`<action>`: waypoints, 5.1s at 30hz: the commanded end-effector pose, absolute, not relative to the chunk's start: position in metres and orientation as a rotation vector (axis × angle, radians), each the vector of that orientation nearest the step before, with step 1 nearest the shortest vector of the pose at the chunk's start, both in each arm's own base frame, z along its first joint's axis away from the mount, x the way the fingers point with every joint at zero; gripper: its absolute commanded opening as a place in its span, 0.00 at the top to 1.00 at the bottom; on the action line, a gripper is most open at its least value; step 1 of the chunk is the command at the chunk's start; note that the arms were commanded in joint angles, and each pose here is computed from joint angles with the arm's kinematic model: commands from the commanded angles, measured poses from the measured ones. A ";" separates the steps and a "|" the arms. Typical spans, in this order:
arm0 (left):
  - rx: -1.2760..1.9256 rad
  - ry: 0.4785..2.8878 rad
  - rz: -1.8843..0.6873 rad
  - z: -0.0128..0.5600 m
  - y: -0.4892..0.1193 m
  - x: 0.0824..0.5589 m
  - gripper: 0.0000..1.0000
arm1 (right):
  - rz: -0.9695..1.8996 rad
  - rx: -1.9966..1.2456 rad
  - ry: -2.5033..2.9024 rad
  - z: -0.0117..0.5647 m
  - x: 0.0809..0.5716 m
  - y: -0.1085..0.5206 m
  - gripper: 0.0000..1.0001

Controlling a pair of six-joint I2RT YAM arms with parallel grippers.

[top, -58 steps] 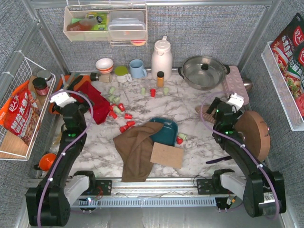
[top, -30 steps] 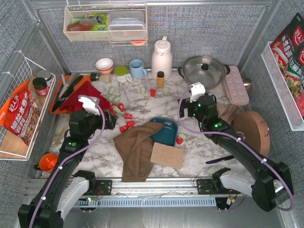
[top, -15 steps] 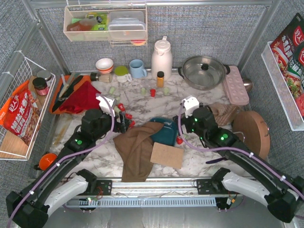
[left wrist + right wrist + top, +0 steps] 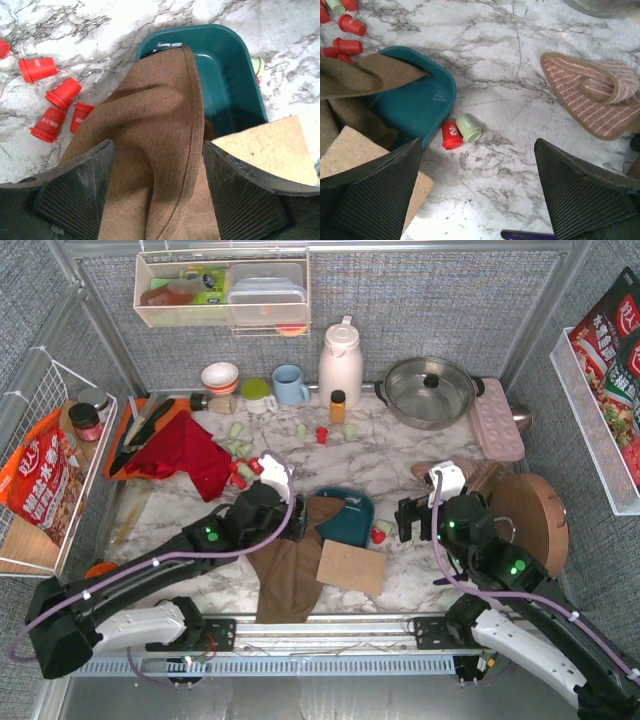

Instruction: Mix the coffee capsules in the storage basket

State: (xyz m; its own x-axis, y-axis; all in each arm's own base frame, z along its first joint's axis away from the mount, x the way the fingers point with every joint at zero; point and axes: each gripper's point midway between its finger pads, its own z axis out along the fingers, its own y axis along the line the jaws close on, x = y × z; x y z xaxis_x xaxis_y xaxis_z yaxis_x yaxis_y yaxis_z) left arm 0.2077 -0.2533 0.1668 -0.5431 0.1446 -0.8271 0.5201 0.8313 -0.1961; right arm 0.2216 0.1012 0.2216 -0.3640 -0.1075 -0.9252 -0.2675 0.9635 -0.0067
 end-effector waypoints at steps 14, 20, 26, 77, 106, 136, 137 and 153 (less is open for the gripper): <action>0.379 2.291 -0.219 0.126 -0.237 0.212 0.27 | 0.177 -0.247 1.953 0.218 0.218 0.099 0.01; 0.345 2.260 -0.201 0.135 -0.234 0.217 0.61 | 0.170 -0.244 1.951 0.218 0.218 0.097 0.01; 0.316 2.231 -0.194 0.148 -0.234 0.223 1.00 | 0.162 -0.239 1.952 0.218 0.218 0.096 0.01; -0.424 1.265 0.429 0.586 0.030 0.397 1.00 | 0.179 -0.266 1.969 0.213 0.221 0.104 0.01; -0.630 1.597 0.308 0.377 0.096 0.544 0.11 | 0.184 -0.301 2.007 0.204 0.224 0.112 0.01; -0.138 1.889 -0.208 0.245 -0.036 0.299 0.01 | 0.392 -0.710 2.156 0.148 0.266 0.243 0.17; -0.135 1.886 -0.204 0.243 -0.035 0.297 0.01 | 0.375 -0.724 2.187 0.140 0.269 0.248 0.18; -0.151 1.757 -0.185 0.244 -0.026 0.272 0.01 | -0.088 -0.193 2.290 0.071 0.280 0.285 0.19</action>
